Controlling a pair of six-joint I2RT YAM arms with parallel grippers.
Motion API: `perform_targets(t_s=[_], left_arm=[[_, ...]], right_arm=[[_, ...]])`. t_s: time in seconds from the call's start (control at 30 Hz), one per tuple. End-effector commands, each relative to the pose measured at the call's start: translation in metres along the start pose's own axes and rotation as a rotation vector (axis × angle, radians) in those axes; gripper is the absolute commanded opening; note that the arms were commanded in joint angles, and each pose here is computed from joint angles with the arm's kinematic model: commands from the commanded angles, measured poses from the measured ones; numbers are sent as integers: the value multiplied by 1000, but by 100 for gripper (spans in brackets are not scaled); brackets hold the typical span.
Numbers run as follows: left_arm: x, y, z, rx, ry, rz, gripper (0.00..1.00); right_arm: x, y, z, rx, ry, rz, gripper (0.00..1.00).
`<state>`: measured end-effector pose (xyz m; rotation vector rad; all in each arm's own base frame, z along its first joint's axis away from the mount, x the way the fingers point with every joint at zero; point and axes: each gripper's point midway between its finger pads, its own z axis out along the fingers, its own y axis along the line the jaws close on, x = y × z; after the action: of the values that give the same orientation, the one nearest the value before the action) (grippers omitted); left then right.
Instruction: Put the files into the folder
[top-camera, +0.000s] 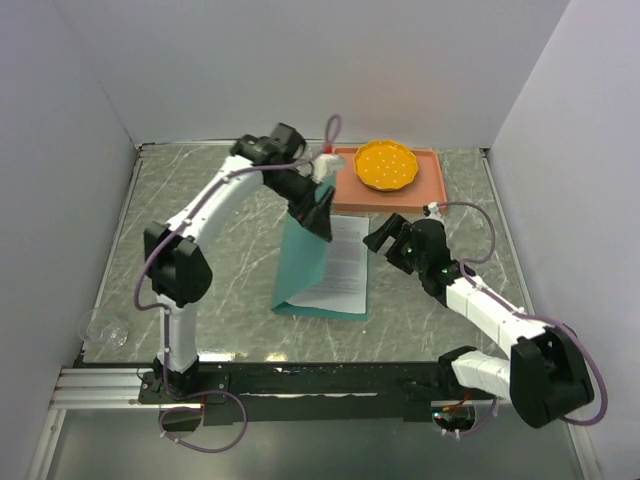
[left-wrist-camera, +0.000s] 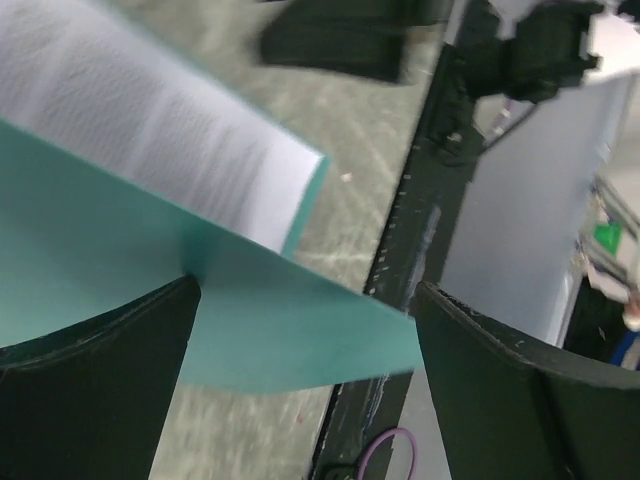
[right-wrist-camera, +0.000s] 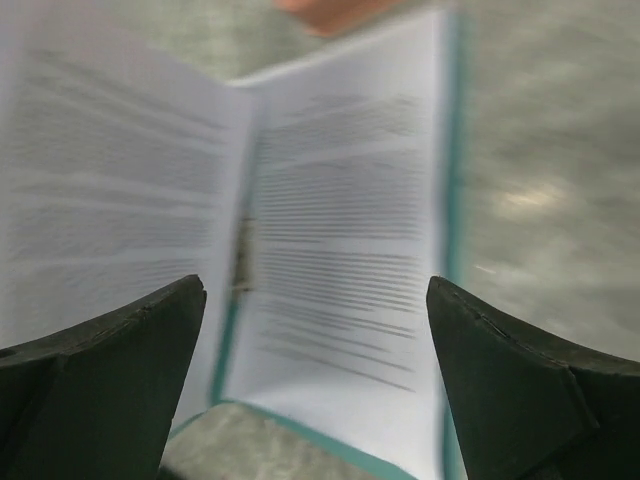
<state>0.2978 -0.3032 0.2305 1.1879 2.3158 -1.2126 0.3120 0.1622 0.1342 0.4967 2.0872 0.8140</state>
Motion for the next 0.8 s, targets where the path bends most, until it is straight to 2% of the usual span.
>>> perform_targets(t_s=[0.0,0.1,0.17,0.27,0.33,0.37,0.4,0.43,0.47,0.5,0.53,0.6,0.67,0.77], left_arm=[[-11,-37,33,195,9,66,96],[-13,-43,33,256,6,85,96],[-17,-53,15,265,-17,149,96],[-32,-56,-26,246,-137,198,96],[-37,-36,-51,164,-200,179,96],[-44,-34,-67,111,-254,232,96],[-44,-16,-82,48,-290,197,96],[-25,17,-77,-51,-261,117,96],[-31,33,-86,-141,-310,160,96],[-22,59,-91,-234,-315,115,96],[9,97,-79,-342,-258,37,96],[23,138,-77,-468,-277,17,96],[65,172,-54,-521,-191,-56,96],[87,198,-29,-514,-159,-118,96]], right_arm=[[2,-57,1,312,40,-18,99],[-3,-63,4,344,28,-20,100],[-9,-60,6,330,16,-27,100],[-16,-57,11,333,24,-34,99],[-20,-53,14,338,32,-40,100],[-18,-54,18,339,44,-42,99],[-18,-52,20,332,52,-42,100],[-19,-49,23,326,55,-41,100],[-17,-52,29,332,72,-40,99],[-15,-50,33,324,86,-49,99],[-19,-45,38,312,92,-50,99],[-12,-53,52,337,124,-59,99],[-4,-51,69,311,177,-57,99],[1,-50,90,296,216,-60,99]])
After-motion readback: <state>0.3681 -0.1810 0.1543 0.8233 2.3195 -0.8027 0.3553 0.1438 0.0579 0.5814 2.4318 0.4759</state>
